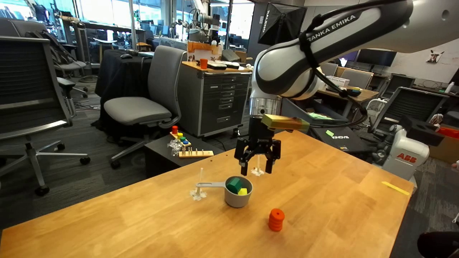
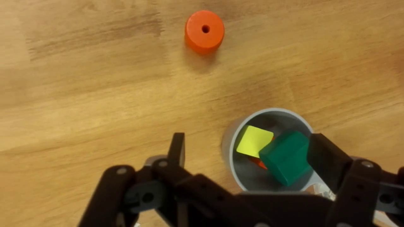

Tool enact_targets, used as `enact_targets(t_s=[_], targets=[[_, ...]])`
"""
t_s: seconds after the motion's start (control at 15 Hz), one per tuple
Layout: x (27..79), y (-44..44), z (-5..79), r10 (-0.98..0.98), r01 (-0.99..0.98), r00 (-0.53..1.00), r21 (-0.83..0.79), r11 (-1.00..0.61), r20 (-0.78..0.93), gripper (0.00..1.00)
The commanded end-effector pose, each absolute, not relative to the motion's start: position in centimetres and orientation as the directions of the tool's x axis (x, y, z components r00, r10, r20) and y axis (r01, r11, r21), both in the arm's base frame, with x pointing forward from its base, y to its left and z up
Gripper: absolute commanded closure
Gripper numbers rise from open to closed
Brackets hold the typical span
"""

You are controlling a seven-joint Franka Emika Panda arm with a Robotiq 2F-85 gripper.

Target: Put all the blocks and rings in the cup

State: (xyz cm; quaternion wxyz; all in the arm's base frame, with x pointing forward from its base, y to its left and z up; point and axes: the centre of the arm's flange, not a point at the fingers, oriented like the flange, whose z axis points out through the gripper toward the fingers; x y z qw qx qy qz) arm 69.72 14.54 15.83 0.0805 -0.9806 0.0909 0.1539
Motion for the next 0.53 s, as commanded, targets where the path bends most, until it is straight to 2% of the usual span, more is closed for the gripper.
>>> enact_targets(t_s=[0.0,0.47], targets=[[67.7,13.4,17.3,-0.196,-0.231,0.913,-0.056,-0.971,-0.359,0.00],[64.9,14.0,15.4,-0.038,-0.024,0.865,0.035,-0.999,-0.500,0.00]])
